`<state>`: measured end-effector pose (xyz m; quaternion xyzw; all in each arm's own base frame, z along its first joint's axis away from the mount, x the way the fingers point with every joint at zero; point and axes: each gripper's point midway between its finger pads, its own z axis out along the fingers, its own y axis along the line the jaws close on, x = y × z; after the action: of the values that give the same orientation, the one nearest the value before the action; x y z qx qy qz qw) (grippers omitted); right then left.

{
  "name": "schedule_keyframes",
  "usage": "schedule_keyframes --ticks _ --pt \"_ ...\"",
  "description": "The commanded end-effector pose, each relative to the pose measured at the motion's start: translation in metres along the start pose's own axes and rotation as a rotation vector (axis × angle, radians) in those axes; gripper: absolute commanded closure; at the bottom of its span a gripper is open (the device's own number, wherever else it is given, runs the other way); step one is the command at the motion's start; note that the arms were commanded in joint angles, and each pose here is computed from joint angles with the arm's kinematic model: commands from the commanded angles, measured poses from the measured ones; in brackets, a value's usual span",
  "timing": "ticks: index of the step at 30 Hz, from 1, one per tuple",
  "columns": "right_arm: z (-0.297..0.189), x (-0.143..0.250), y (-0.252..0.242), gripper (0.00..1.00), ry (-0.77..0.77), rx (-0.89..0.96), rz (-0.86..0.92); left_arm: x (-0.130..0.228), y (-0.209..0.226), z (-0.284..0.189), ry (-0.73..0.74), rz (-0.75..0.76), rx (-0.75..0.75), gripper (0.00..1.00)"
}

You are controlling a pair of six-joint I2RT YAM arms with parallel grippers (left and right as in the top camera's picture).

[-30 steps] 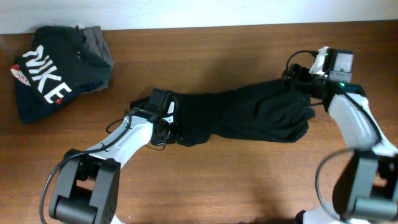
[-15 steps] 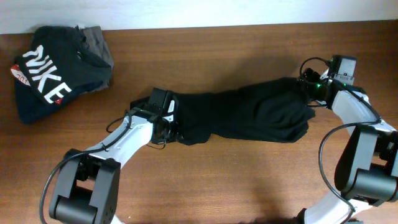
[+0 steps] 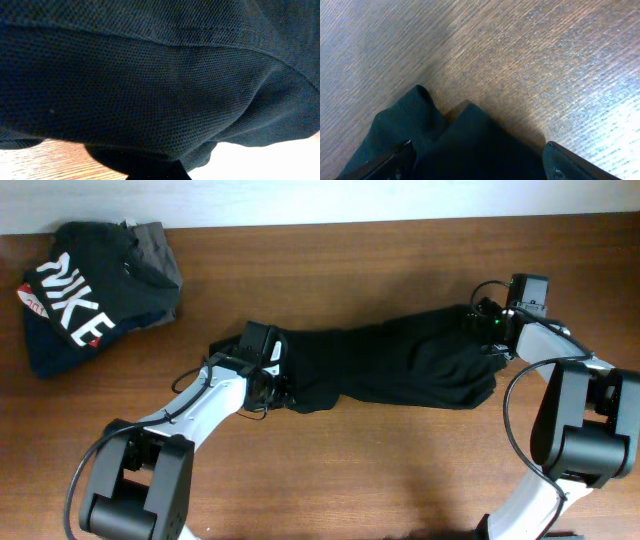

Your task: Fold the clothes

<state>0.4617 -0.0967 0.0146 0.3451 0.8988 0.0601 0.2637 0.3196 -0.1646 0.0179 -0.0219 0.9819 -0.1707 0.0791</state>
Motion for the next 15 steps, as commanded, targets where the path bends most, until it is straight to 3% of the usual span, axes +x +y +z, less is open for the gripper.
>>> schedule_keyframes --ticks 1,15 --pt "0.002 -0.008 0.015 0.15 -0.041 -0.009 -0.015 0.004 0.001 0.004 0.011 0.003 -0.007 0.99" --pt "0.023 0.009 0.012 0.18 -0.027 0.051 -0.068 0.003 0.002 0.004 0.005 0.004 -0.013 0.99"
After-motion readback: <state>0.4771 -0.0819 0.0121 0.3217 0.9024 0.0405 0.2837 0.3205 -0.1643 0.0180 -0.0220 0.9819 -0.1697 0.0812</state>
